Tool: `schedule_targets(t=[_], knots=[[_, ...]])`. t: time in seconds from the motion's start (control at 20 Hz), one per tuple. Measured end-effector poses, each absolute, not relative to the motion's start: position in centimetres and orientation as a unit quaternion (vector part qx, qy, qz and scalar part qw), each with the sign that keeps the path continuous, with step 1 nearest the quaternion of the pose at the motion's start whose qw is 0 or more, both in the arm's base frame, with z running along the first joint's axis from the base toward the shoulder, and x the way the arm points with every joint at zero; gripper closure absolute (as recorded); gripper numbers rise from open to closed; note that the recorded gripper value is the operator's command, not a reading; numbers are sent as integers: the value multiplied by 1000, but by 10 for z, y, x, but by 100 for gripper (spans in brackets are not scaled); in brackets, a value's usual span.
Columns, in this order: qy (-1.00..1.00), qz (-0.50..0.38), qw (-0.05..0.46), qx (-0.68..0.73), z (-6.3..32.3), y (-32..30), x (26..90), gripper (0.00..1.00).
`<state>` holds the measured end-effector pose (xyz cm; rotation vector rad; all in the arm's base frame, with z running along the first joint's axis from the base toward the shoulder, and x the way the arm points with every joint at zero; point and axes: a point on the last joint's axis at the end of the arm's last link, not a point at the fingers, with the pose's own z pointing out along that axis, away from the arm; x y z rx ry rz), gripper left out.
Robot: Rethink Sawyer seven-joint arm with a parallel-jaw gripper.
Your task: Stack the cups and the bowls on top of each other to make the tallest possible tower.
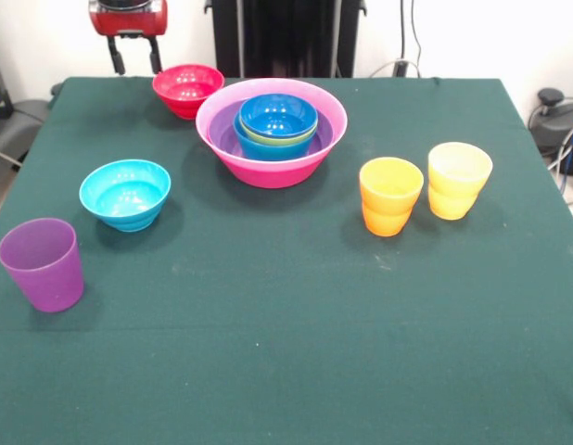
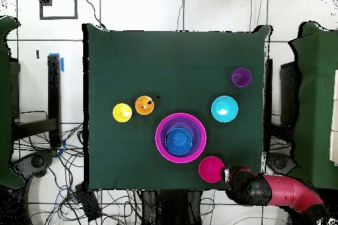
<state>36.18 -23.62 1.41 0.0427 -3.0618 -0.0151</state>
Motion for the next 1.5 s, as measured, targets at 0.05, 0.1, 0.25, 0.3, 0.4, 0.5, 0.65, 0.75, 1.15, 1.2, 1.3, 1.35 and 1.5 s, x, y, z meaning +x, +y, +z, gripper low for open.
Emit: schedule_targets(t=[0.05, 0.1, 0.25, 0.3, 0.4, 0.5, 0.65, 0.75, 1.15, 1.2, 1.3, 1.35, 1.5], knots=[[-999, -6, 41, 13, 15, -234, 361, 0], [-999, -7, 41, 12, 16, -234, 360, 0], [-999, -10, 40, 7, 21, -231, 361, 0], [-999, -10, 39, 5, 23, -230, 362, 0], [-999, -11, 36, 1, 30, -227, 365, 0], [-999, -10, 34, -4, 37, -226, 368, 0], [-999, -5, 32, -7, 43, -229, 371, 0], [-999, -3, 31, -8, 44, -230, 372, 0], [-999, -12, 35, -7, 38, -225, 370, 0], [-999, -15, 37, -6, 36, -223, 369, 0], [-999, -24, 42, -4, 28, -219, 367, 0], [-999, -27, 43, -3, 25, -217, 366, 0], [-998, -37, 49, 1, 15, -212, 362, 0]])
